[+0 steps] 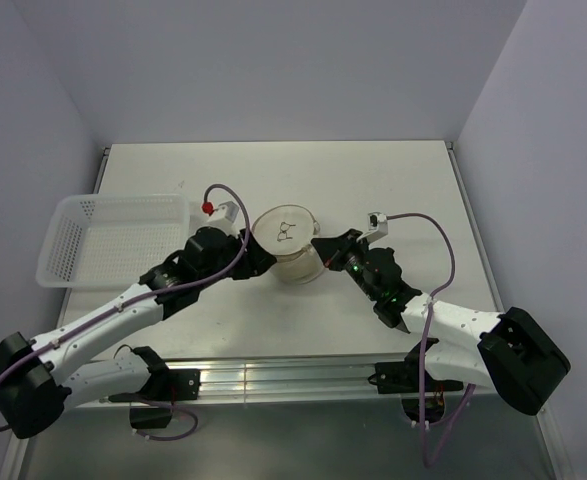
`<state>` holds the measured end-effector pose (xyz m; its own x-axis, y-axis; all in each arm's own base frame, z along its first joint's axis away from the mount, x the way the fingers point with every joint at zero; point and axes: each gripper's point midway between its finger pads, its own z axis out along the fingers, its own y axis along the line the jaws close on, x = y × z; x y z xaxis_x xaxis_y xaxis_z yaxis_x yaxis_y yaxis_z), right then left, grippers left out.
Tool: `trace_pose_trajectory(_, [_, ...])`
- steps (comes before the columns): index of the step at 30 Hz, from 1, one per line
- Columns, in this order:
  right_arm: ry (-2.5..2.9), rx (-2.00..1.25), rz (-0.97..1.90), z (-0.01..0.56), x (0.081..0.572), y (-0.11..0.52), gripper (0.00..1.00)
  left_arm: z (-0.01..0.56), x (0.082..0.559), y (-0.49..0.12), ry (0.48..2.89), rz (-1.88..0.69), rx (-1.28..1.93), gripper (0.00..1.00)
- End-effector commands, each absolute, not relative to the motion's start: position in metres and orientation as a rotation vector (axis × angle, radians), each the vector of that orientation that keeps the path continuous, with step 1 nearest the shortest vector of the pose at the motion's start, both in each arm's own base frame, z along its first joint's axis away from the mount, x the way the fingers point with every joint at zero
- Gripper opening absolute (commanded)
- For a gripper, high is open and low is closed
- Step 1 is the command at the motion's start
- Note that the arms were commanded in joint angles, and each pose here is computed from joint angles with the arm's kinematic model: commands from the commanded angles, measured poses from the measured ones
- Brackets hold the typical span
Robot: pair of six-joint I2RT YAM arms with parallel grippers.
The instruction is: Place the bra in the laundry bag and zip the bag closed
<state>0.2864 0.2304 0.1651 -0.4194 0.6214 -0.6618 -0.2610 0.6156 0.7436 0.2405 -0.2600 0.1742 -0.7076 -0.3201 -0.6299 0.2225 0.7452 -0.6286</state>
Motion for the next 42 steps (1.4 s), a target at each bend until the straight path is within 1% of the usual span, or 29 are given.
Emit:
trace_pose_trajectory(1, [1.640, 0.302, 1.019, 0.191, 0.293, 0.228, 0.00, 0.216, 0.231, -0.269, 2.120, -0.977, -0.080, 0.50])
trace_pose_trajectory(2, [1.641, 0.300, 1.012, 0.190, 0.292, 0.227, 0.00, 0.224, 0.226, -0.278, 2.110, -1.016, -0.058, 0.47])
trace_pose_trajectory(6, [1.638, 0.296, 0.995, 0.190, 0.292, 0.226, 0.00, 0.245, 0.213, -0.318, 2.073, -1.177, 0.000, 0.45])
trace_pose_trajectory(7, [1.640, 0.294, 0.994, 0.188, 0.291, 0.226, 0.00, 0.240, 0.215, -0.327, 2.084, -1.182, 0.000, 0.44])
trace_pose_trajectory(8, [1.638, 0.292, 0.994, 0.189, 0.291, 0.226, 0.00, 0.252, 0.216, -0.338, 2.036, -1.238, -0.005, 0.45])
trace_pose_trajectory(10, [1.646, 0.288, 0.988, 0.186, 0.290, 0.226, 0.00, 0.249, 0.221, -0.348, 2.029, -1.258, -0.016, 0.45])
trace_pose_trajectory(12, [1.643, 0.287, 0.989, 0.187, 0.290, 0.226, 0.00, 0.248, 0.225, -0.357, 2.024, -1.281, -0.033, 0.47])
trace_pose_trajectory(15, [1.644, 0.281, 0.985, 0.186, 0.289, 0.227, 0.00, 0.245, 0.232, -0.361, 2.003, -1.303, -0.103, 0.54])
trace_pose_trajectory(17, [1.641, 0.282, 0.983, 0.187, 0.289, 0.226, 0.00, 0.241, 0.235, -0.361, 2.007, -1.301, -0.139, 0.55])
trace_pose_trajectory(21, [1.641, 0.278, 0.985, 0.186, 0.288, 0.227, 0.00, 0.238, 0.241, -0.362, 1.995, -1.290, -0.166, 0.55])
trace_pose_trajectory(31, [1.633, 0.287, 0.965, 0.187, 0.288, 0.222, 0.00, 0.219, 0.249, -0.363, 2.057, -1.214, -0.203, 0.49])
trace_pose_trajectory(42, [1.638, 0.280, 0.958, 0.185, 0.287, 0.222, 0.00, 0.217, 0.259, -0.364, 2.077, -1.139, -0.180, 0.50])
